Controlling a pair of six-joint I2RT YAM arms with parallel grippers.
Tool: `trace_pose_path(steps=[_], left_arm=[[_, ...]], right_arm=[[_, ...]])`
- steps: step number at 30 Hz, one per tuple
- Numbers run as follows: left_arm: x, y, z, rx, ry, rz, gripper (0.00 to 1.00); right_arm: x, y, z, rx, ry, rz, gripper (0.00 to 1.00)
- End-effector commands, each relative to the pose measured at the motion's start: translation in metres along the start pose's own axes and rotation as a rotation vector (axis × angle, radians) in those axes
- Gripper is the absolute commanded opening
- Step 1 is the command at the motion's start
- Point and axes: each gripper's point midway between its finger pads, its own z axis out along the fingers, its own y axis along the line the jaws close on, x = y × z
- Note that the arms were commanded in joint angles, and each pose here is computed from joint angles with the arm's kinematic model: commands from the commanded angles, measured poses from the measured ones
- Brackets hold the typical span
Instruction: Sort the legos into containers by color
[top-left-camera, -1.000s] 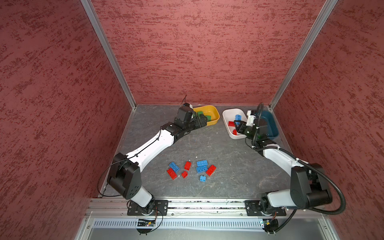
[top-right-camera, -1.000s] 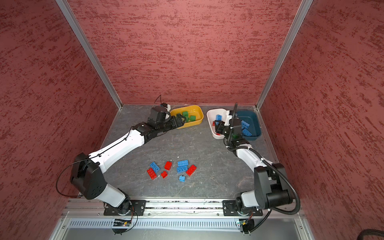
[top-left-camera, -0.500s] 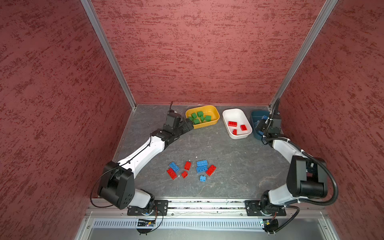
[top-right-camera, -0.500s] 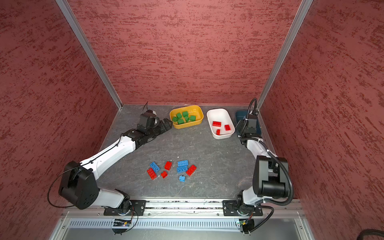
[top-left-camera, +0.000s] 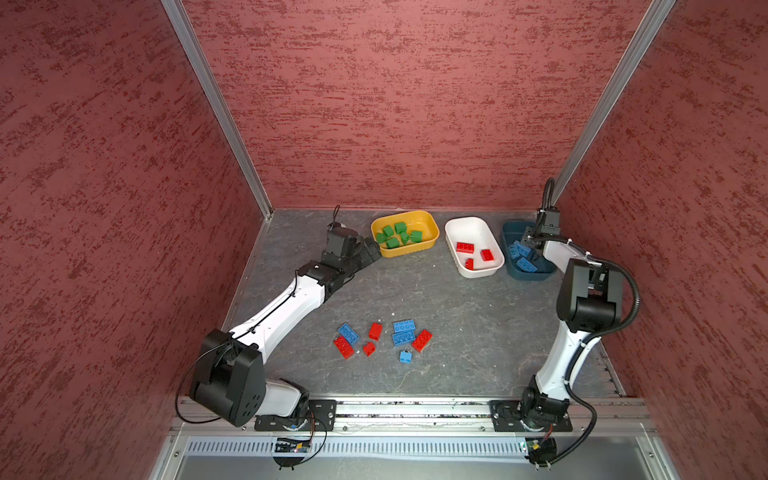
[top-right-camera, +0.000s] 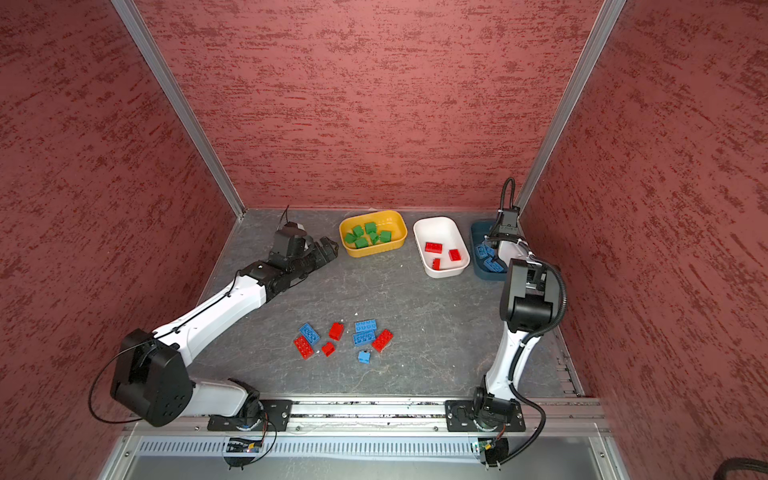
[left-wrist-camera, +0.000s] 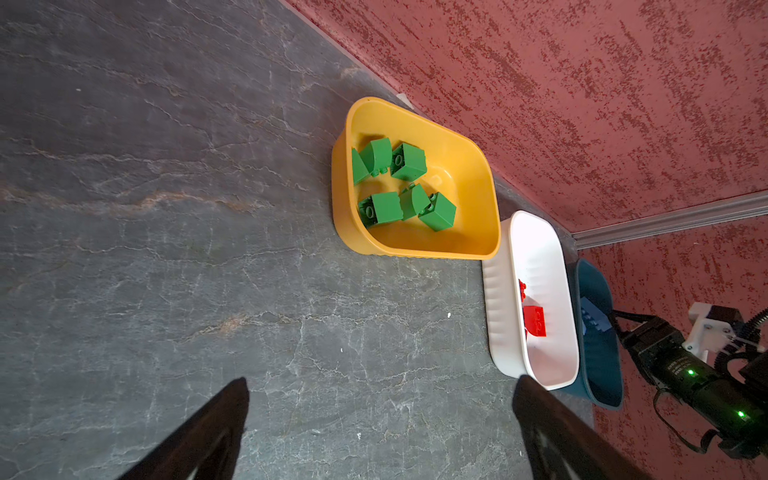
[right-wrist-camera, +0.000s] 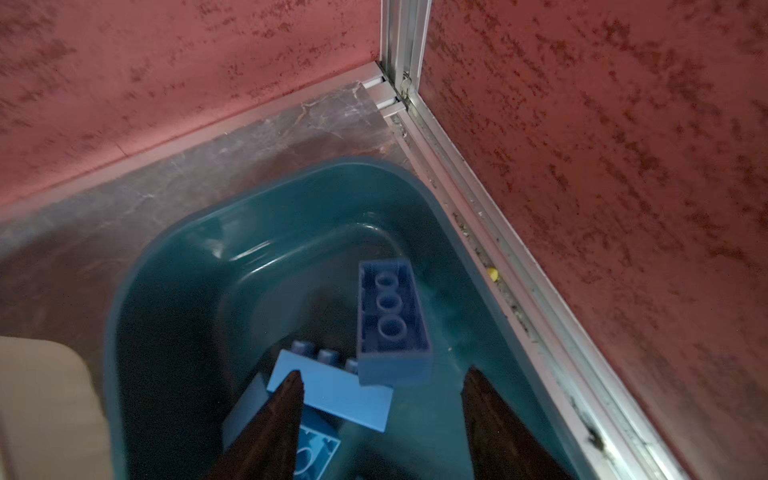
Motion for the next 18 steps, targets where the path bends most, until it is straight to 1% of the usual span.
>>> trace_pose_path(steps=[1,2,3,5,7,9,11,14,16,18], left_arm=[[0.001,0.002,-0.003,-0.004,-0.001,0.007,1.00],[0.002,0.001,-0.002,-0.002,0.004,0.007,0.99],[0.002,0.001,0.000,0.001,0.005,0.005,0.99],[0.002,0.001,0.002,-0.002,0.007,0.000,0.99],[0.002,0.003,0.005,-0.010,0.009,-0.002,1.00],[0.002,0.004,0.007,-0.019,0.013,-0.007,1.00],[0.000,0.004,0.007,-0.019,0.011,-0.010,1.00],[-0.001,0.005,0.008,-0.021,0.012,-0.015,1.00],[-0.001,0.008,0.010,-0.026,0.015,-0.024,0.99],[0.000,0.010,0.011,-0.031,0.019,-0.029,0.99]], right_arm=[[0.002,-0.007,-0.012,0.021,0.048,-0.058,0.68],[0.002,-0.001,-0.020,-0.015,0.049,-0.042,0.72],[0.004,0.005,-0.028,-0.055,0.053,-0.023,0.73],[0.011,0.026,-0.051,-0.189,0.059,0.026,0.75],[0.019,0.052,-0.077,-0.340,0.026,0.045,0.77],[0.030,0.073,-0.108,-0.452,-0.008,0.034,0.80],[0.045,0.096,-0.140,-0.546,-0.024,-0.011,0.82],[0.075,0.129,-0.180,-0.648,0.004,-0.084,0.84],[0.092,0.146,-0.207,-0.726,0.013,-0.065,0.84],[0.113,0.161,-0.229,-0.817,0.042,-0.005,0.85]])
